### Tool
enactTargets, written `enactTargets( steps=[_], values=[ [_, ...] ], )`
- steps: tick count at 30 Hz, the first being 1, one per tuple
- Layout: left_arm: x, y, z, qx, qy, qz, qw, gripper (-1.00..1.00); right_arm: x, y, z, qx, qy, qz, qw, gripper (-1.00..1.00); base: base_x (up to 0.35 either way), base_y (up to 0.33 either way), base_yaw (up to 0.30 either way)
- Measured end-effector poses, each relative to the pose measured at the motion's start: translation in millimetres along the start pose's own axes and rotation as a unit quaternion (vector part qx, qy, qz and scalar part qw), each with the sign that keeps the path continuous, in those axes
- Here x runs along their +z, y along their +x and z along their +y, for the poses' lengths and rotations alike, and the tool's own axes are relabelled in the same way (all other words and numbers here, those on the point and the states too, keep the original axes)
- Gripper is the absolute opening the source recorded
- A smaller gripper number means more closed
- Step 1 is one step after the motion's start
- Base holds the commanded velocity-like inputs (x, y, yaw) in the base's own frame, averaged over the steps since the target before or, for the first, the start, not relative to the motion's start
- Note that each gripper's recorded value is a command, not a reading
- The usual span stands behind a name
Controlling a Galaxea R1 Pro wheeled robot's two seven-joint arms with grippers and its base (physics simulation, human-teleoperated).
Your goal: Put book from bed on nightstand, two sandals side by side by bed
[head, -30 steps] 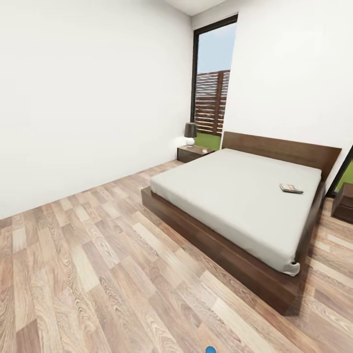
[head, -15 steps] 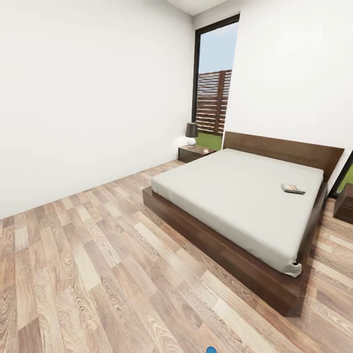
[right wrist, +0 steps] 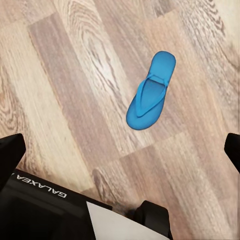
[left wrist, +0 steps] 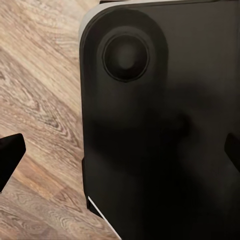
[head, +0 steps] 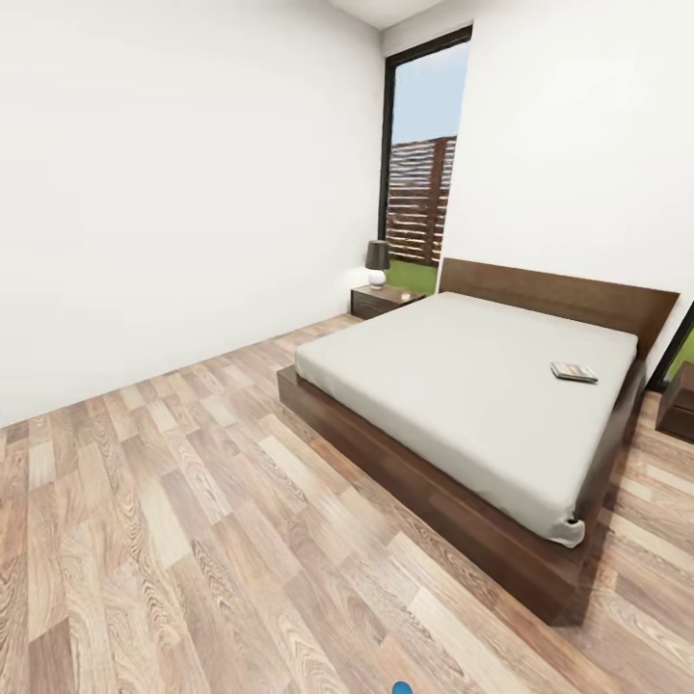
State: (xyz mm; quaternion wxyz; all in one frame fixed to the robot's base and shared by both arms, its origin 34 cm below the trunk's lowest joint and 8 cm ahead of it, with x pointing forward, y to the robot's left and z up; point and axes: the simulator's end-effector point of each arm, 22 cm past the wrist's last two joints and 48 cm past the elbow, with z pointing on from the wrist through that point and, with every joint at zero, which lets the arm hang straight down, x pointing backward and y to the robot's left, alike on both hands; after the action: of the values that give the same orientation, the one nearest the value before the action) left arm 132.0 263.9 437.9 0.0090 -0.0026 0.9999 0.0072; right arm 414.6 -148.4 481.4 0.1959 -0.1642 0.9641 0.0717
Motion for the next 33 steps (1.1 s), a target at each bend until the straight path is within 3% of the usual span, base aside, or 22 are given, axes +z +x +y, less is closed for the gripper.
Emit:
enactTargets(
  steps=[33],
  values=[
    [-0.4, 7.8, 0.0, 0.000, 0.000, 0.010, 0.9999, 1.00, 2.6, 8.6, 2.1, 0.002, -0.003, 0.010, 0.9999, 1.00, 0.001, -0.011, 0.157]
  ],
)
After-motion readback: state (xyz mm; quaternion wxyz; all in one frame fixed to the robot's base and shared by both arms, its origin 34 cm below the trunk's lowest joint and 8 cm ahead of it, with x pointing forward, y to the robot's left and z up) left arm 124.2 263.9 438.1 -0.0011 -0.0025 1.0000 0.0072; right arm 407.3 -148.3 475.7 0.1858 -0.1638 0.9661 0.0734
